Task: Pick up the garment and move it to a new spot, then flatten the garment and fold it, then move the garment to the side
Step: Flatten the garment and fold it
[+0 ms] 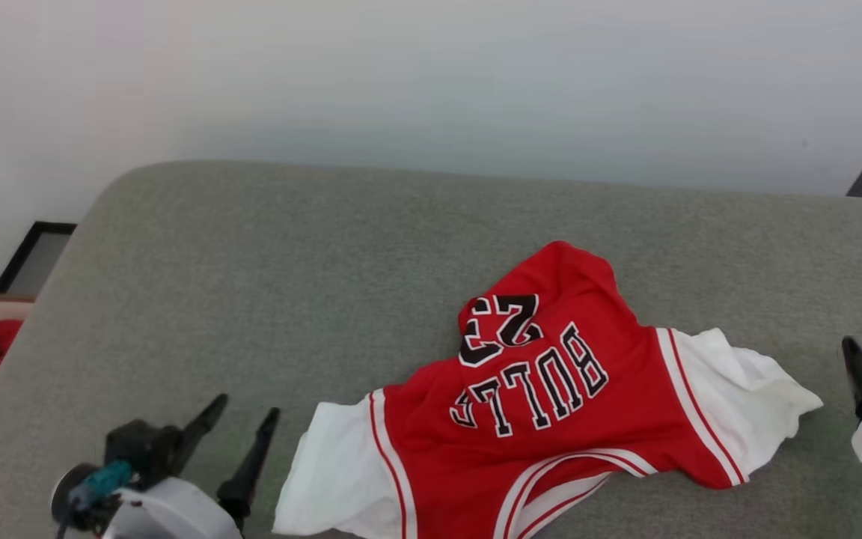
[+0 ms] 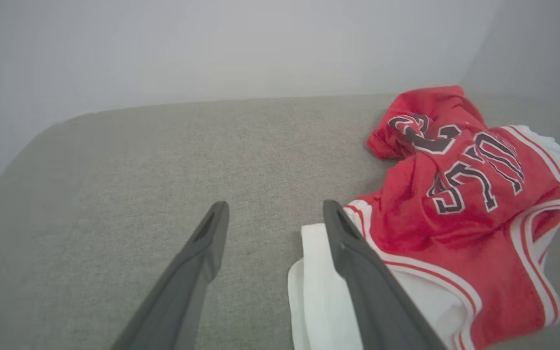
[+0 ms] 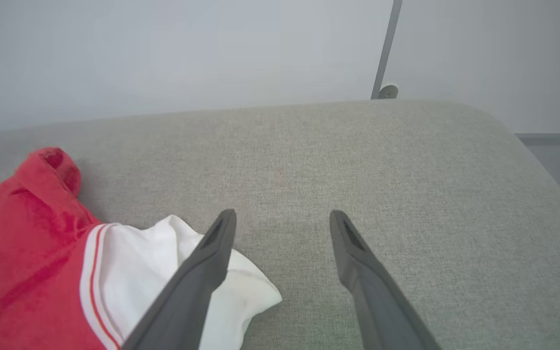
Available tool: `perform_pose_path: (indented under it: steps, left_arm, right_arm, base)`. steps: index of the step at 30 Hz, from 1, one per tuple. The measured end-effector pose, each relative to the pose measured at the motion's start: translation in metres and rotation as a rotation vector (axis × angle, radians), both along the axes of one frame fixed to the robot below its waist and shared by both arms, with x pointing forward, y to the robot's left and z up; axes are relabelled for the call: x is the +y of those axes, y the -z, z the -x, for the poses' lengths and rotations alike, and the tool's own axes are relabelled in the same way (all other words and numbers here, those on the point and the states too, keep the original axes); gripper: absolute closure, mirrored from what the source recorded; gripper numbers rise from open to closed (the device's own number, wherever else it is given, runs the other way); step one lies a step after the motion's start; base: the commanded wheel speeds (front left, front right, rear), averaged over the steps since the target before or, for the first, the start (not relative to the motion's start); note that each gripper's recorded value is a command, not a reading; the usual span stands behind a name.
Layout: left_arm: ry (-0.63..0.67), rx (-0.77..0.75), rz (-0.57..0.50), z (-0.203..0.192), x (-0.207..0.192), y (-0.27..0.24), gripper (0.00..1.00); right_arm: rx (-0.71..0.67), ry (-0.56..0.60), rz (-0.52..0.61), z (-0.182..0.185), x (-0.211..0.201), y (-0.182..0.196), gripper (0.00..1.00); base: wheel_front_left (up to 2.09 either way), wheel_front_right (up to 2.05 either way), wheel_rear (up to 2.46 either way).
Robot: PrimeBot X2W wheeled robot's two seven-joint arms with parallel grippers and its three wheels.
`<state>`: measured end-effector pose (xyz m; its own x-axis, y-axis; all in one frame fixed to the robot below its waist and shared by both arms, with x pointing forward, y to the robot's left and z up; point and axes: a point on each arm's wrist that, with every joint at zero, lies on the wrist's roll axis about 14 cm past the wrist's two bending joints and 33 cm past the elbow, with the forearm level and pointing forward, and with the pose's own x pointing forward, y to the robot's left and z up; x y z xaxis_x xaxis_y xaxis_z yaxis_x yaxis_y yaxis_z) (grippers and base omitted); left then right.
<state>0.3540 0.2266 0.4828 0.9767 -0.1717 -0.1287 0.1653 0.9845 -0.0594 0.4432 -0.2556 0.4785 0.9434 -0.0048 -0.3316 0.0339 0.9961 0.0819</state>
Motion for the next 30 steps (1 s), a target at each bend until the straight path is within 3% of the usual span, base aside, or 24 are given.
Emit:
perform_pose_path:
  steps: [11, 24, 30]
  left_arm:
    - [0.245, 0.272, -0.020, -0.008, -0.039, 0.011, 0.00]
    - [0.262, 0.700, -0.037, 0.013, -0.038, 0.089, 0.00]
    - [0.235, 0.806, -0.045, 0.020, -0.036, 0.104, 0.00]
  right_arm:
    - [-0.184, 0.045, -0.039, 0.017, -0.011, -0.050, 0.00]
    - [-0.189, 0.152, -0.060, 0.055, -0.030, -0.053, 0.00]
    - [-0.176, 0.179, -0.063, 0.064, -0.034, -0.049, 0.00]
  base:
    - [0.00, 0.00, 0.00]
    - [0.00, 0.00, 0.00]
    - [0.00, 0.00, 0.00]
